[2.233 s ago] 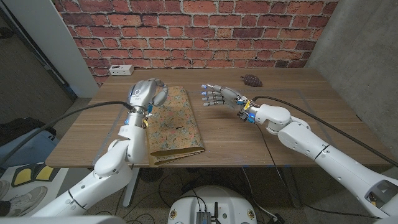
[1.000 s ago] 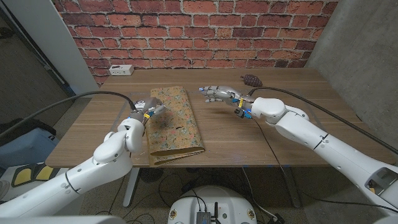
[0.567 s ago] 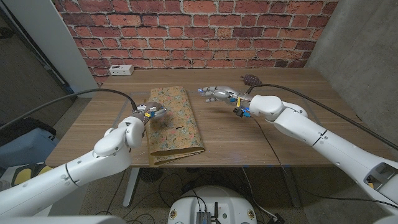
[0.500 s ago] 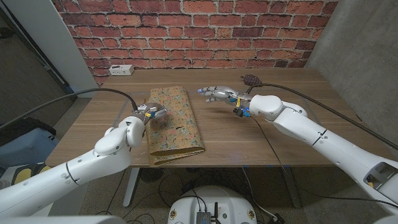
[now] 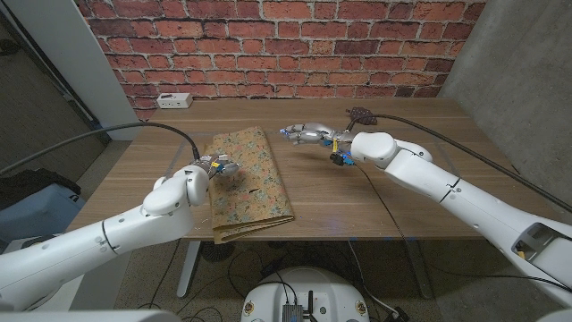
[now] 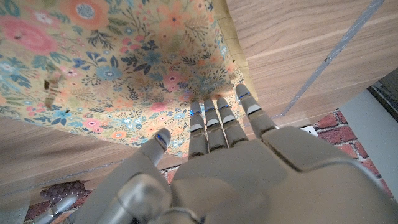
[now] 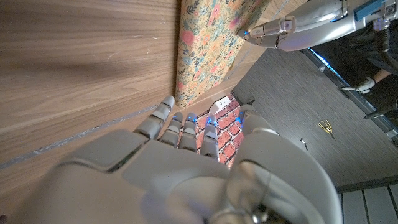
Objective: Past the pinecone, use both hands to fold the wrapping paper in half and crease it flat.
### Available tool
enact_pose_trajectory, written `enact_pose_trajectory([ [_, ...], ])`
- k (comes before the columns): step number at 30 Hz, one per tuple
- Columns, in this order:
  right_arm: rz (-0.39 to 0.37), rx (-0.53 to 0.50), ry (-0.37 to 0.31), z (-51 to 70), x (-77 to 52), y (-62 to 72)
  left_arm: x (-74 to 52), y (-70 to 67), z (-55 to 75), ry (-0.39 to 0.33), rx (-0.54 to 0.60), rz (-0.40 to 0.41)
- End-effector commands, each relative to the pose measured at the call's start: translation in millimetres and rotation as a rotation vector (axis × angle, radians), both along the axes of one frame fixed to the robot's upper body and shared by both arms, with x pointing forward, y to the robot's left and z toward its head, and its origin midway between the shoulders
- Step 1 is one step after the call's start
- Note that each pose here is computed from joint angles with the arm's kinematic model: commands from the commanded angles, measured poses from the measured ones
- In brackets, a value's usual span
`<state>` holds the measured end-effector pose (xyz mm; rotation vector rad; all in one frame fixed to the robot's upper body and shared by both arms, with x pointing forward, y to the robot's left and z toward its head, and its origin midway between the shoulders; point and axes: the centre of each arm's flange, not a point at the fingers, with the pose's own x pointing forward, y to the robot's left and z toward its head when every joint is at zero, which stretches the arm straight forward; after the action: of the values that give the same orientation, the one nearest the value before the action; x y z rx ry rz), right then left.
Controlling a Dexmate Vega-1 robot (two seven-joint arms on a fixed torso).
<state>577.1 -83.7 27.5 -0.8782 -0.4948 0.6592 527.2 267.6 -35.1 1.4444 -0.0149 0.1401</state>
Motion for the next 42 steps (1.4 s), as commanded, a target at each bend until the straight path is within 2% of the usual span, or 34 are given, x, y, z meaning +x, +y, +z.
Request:
enact_pose_trajectory([
  [1,-0.07,-0.126,-0.045,-2.5,9.2,21.9,6.6,0.9,-6.1,0.086,-0.009,0.011],
  [11,-0.174,-0.293,-0.108,-11.2,15.2,42.8,13.3,0.2,-7.3,0.106,-0.015,-0.011],
  [17,-0.203,-0.34,-0.15,-12.9,21.5,50.6,16.0,-0.1,-7.4,0.109,-0.017,-0.013],
  [28,-0.227,-0.447,-0.208,-8.7,38.3,75.9,21.9,-1.9,-6.4,0.114,-0.013,-0.036],
  [42,-0.225,-0.508,-0.267,0.8,51.7,100.7,26.0,-4.8,-7.7,0.102,-0.009,-0.09],
])
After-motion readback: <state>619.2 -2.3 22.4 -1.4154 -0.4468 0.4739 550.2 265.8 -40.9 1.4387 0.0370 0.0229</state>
